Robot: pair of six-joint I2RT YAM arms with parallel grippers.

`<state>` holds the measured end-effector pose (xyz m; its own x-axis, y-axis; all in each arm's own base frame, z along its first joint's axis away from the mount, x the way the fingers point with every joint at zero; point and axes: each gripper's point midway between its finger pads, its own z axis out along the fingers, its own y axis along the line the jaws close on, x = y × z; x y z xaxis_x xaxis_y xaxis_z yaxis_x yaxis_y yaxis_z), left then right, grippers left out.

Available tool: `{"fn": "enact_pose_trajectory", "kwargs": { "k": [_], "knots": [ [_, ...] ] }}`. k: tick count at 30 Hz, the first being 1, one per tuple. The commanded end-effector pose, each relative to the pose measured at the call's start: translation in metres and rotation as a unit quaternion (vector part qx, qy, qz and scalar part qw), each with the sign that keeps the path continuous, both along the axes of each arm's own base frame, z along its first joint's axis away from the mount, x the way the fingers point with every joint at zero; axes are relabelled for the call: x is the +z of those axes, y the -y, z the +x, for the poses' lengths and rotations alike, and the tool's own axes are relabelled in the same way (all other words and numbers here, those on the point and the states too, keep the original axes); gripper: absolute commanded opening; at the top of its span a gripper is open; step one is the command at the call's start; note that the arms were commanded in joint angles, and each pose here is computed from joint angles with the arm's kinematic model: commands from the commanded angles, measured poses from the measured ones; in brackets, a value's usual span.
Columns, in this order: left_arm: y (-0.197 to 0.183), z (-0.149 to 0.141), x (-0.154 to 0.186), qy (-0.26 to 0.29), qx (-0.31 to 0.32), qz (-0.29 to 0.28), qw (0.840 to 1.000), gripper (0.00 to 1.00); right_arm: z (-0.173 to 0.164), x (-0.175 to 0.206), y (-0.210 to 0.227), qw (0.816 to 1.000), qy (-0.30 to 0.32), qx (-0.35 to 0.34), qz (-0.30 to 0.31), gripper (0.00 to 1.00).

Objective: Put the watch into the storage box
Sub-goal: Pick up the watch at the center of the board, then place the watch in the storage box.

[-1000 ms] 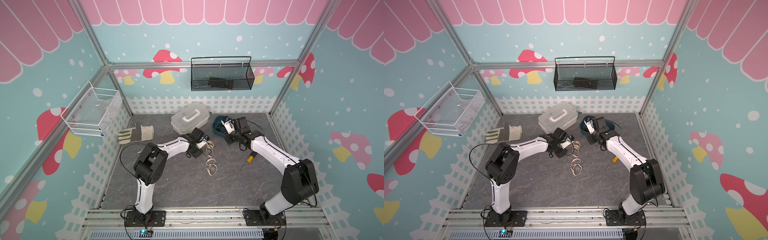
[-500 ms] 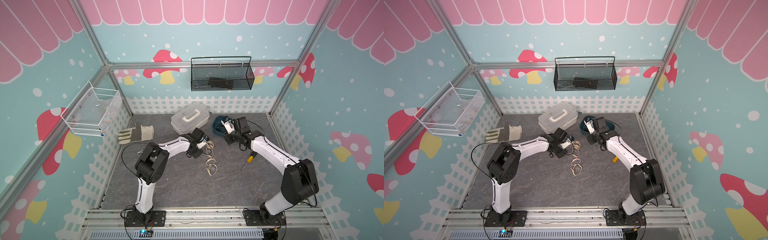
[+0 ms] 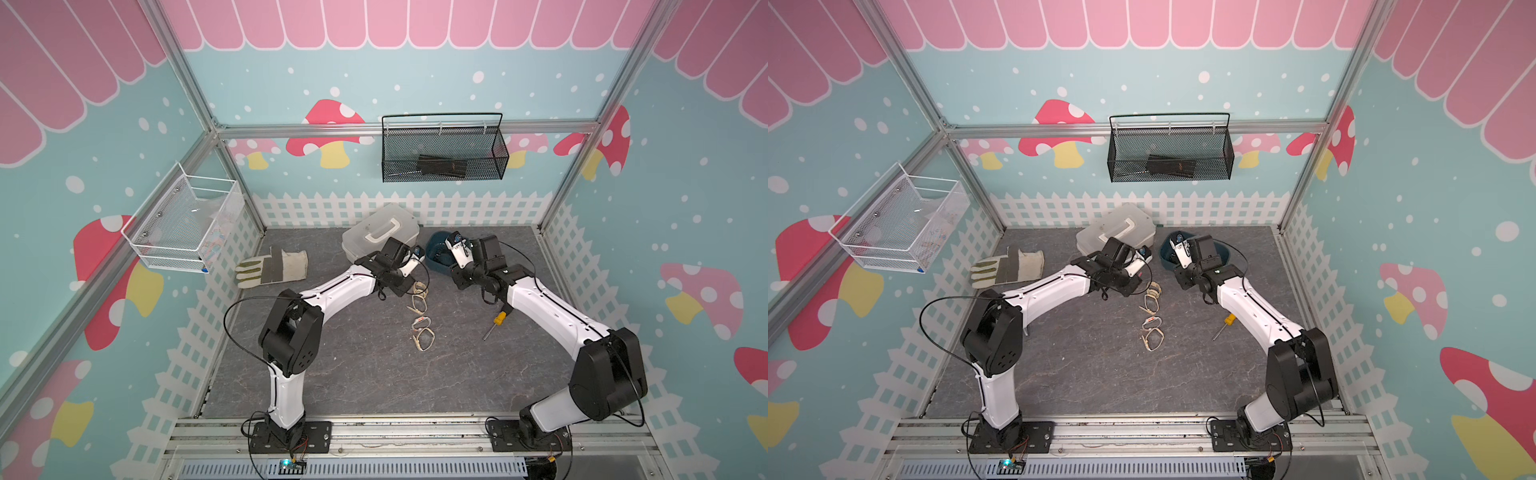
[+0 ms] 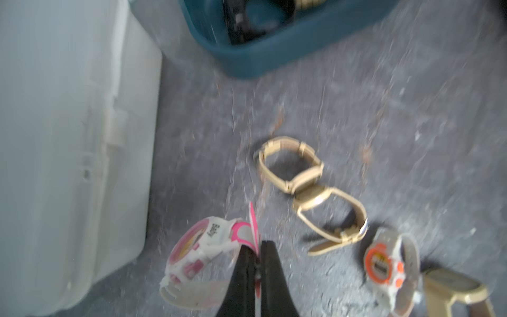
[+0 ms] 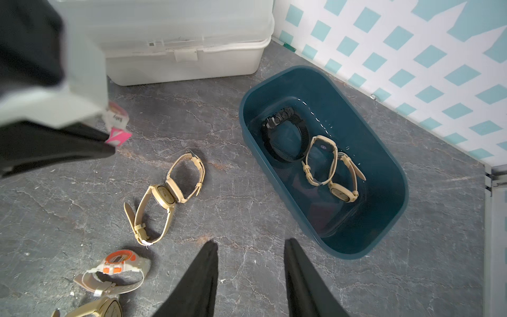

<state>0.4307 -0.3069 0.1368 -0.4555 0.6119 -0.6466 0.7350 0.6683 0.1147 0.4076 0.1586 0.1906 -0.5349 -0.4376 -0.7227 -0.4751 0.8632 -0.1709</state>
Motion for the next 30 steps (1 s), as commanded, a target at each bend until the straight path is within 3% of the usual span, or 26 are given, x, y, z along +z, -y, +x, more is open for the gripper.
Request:
{"fn": "enact_pose_trajectory", "kwargs": {
  "k": [1,10,21,30],
  "knots": [
    [0.043,0.025,0.03,0.015,-0.011,-0.093,0.996,0.0,0.001,0.019,0.014,0.999,0.04,-0.032,-0.007,0.44],
    [0.132,0.078,0.065,-0.027,-0.031,-0.259,0.965,0.0,-0.024,0.037,0.047,0.99,0.108,-0.092,-0.005,0.47],
    [0.16,0.098,0.019,-0.088,-0.007,-0.295,0.951,0.0,-0.031,0.031,0.048,0.989,0.118,-0.088,0.006,0.48],
    [0.158,0.099,0.008,-0.095,0.0,-0.287,0.953,0.13,-0.028,0.022,0.042,0.992,0.104,-0.077,0.006,0.48]
  ]
}}
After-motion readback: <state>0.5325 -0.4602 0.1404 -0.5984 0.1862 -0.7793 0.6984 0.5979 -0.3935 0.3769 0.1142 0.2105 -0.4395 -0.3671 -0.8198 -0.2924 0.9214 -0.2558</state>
